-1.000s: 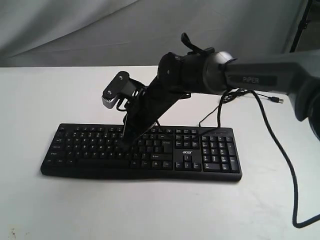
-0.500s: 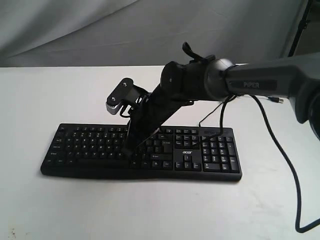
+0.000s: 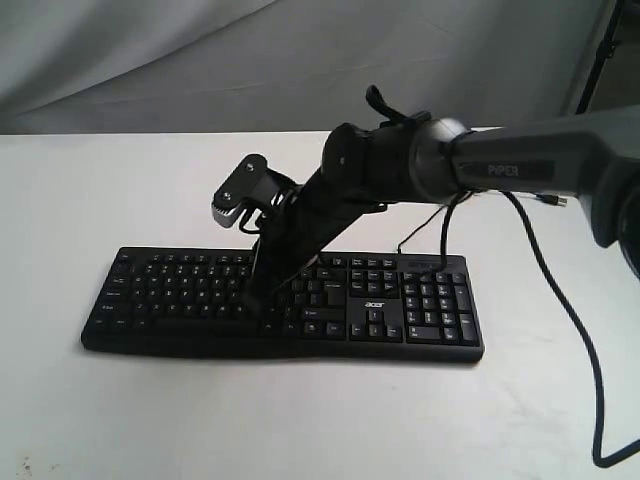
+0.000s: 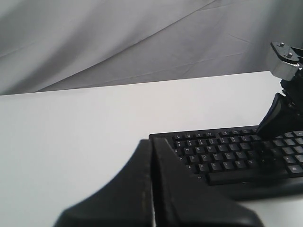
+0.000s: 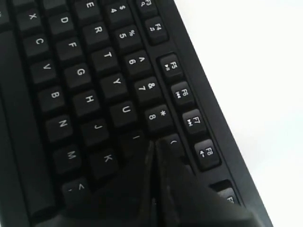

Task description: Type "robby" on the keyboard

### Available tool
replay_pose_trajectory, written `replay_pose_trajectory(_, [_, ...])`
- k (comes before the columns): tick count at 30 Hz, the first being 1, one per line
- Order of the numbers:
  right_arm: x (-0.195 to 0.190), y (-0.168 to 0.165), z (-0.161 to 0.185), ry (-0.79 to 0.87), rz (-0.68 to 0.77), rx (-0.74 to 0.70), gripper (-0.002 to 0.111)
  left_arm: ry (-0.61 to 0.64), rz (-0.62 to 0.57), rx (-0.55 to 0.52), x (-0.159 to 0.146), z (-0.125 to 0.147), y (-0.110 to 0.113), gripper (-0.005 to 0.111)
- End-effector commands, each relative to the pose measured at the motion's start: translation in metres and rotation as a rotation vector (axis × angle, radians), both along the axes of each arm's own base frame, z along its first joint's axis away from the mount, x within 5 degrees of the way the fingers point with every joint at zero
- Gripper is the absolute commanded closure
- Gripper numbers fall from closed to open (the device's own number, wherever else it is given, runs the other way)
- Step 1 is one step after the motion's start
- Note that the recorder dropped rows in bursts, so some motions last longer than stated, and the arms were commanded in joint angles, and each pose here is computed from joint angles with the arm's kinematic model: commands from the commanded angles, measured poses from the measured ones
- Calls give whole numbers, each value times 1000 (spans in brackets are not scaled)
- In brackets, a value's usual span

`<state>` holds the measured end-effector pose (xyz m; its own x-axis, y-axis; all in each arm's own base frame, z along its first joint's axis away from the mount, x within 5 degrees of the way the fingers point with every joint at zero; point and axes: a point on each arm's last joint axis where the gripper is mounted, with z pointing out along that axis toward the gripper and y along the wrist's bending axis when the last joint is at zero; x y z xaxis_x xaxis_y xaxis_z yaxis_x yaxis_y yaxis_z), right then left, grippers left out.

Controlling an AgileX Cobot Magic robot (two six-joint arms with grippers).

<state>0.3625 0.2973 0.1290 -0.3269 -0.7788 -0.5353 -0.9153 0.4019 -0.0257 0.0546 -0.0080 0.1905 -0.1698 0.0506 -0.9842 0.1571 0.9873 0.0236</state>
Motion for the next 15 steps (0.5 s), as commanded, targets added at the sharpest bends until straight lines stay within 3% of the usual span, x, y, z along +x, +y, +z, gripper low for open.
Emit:
replay_pose_trajectory(1, [-2,-3,-4,-35,-11,17,108,-5,-6,1,0,-1,0,107])
replay_pose_trajectory(15, [-3,-3,-1,-36,-11,31,108,-5,-6,1,0,-1,0,107])
